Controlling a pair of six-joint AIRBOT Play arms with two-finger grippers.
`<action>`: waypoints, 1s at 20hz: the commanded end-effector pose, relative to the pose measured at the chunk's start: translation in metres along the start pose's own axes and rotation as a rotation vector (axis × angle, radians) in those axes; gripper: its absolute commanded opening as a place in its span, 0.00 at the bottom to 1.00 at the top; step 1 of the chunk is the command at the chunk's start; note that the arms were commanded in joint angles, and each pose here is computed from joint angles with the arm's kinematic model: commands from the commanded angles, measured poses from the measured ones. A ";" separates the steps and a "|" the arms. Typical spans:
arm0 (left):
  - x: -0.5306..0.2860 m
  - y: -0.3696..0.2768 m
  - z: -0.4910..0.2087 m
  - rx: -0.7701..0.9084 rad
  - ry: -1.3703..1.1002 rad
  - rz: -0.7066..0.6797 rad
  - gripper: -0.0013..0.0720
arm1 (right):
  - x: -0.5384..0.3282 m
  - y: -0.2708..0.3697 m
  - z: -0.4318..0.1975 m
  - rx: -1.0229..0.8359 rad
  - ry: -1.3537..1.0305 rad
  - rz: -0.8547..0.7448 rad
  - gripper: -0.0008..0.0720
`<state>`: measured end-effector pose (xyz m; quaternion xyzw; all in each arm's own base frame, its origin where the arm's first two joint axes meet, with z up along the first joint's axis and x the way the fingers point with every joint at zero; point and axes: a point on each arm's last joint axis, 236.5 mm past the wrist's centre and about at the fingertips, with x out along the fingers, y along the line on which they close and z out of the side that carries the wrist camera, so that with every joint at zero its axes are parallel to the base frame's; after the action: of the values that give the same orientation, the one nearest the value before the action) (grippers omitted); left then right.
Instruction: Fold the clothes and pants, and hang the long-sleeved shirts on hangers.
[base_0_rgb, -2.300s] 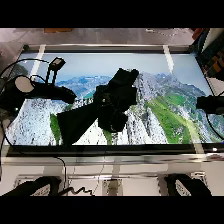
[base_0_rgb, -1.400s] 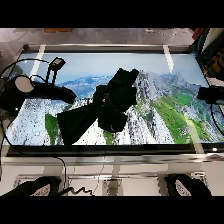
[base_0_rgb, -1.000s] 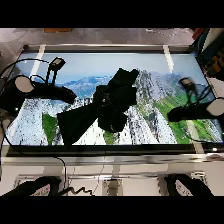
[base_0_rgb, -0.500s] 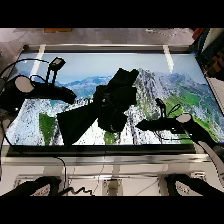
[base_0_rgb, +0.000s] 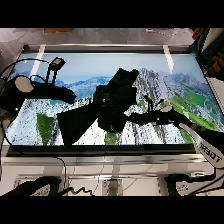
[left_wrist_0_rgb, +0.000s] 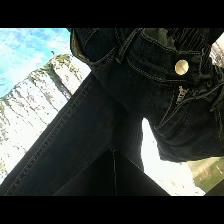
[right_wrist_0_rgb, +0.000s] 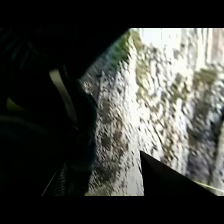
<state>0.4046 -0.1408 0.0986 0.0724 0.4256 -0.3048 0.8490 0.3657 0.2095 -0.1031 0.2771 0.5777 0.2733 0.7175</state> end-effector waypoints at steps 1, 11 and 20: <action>0.000 0.000 0.000 0.001 -0.001 0.001 0.04 | 0.016 -0.002 0.003 0.040 0.056 0.030 0.69; 0.000 0.000 0.000 0.000 -0.001 0.001 0.04 | 0.039 0.042 -0.018 -0.203 0.130 0.107 0.36; 0.000 -0.001 0.001 -0.003 -0.004 -0.004 0.04 | -0.043 0.089 0.036 -0.550 0.001 -0.042 0.06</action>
<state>0.4046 -0.1409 0.0988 0.0722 0.4255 -0.3049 0.8490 0.3764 0.2585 -0.0321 0.1297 0.5156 0.4253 0.7324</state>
